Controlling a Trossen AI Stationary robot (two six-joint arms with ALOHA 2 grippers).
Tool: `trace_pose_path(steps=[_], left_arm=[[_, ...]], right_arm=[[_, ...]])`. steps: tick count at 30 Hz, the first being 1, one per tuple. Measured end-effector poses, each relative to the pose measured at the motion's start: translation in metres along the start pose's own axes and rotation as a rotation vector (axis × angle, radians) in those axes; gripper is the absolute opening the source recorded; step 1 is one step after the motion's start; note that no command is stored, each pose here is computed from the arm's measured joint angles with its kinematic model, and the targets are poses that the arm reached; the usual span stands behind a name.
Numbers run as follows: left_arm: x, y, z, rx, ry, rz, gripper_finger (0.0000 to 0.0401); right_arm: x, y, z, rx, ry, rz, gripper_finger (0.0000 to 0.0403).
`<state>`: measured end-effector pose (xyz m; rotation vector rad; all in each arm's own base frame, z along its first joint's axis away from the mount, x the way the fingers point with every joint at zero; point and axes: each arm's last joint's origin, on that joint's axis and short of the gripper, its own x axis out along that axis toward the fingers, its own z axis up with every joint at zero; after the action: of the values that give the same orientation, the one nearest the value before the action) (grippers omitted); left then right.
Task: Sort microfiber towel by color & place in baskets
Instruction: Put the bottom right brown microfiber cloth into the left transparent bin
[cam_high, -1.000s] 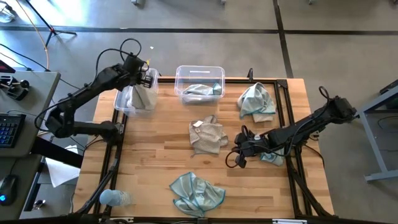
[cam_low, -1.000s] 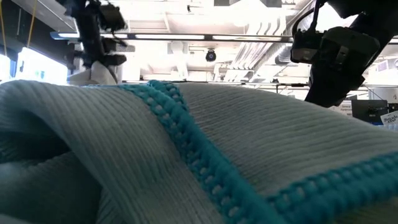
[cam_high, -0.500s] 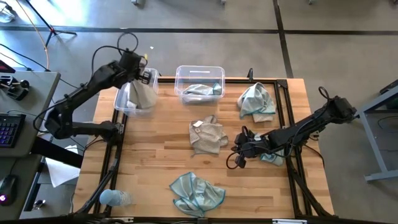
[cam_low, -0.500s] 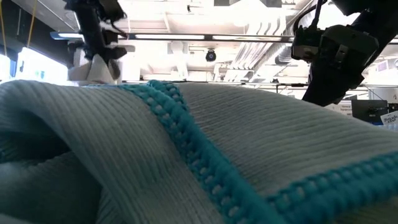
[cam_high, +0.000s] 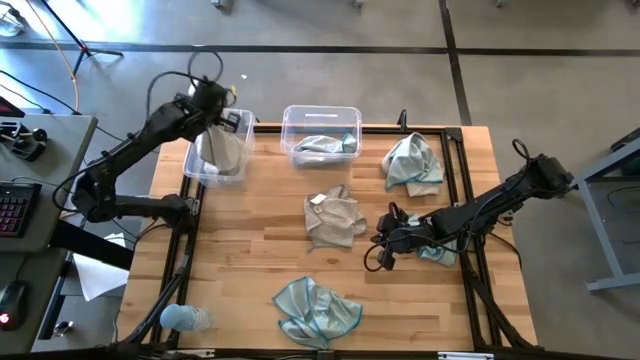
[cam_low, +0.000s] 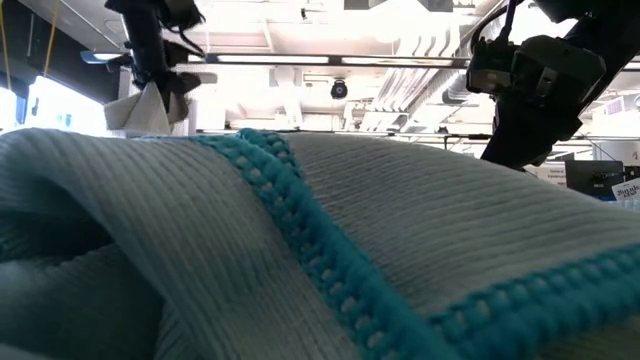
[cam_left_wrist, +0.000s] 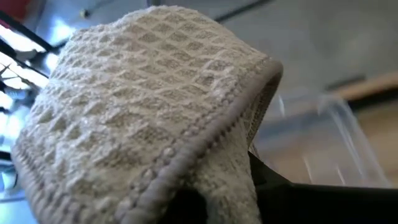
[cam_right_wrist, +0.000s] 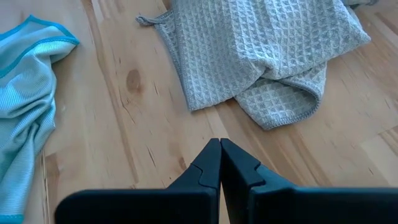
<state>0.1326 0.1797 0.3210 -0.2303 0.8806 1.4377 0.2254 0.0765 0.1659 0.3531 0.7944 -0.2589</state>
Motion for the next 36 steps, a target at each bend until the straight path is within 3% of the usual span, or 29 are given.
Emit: trace_pose_path(steps=[6,9,23,36], left_arm=[[0.022,-0.023,-0.030,-0.012,0.140,-0.092,0.0000],[0.035,-0.027,-0.039,-0.052,0.201,-0.071,0.0000],[0.083,-0.038,-0.050,-0.191,0.443,-0.152,0.0001],[0.078,-0.033,-0.047,-0.199,0.384,-0.132,0.0047]], right_arm=[[0.000,0.000,0.000,-0.009,0.000,0.001,0.0000],[0.000,0.000,0.000,-0.008,-0.001,0.002,0.0000],[0.000,0.001,0.001,-0.002,-0.004,0.008,0.0000],[0.000,0.001,0.001,0.000,-0.004,0.008,0.0000]])
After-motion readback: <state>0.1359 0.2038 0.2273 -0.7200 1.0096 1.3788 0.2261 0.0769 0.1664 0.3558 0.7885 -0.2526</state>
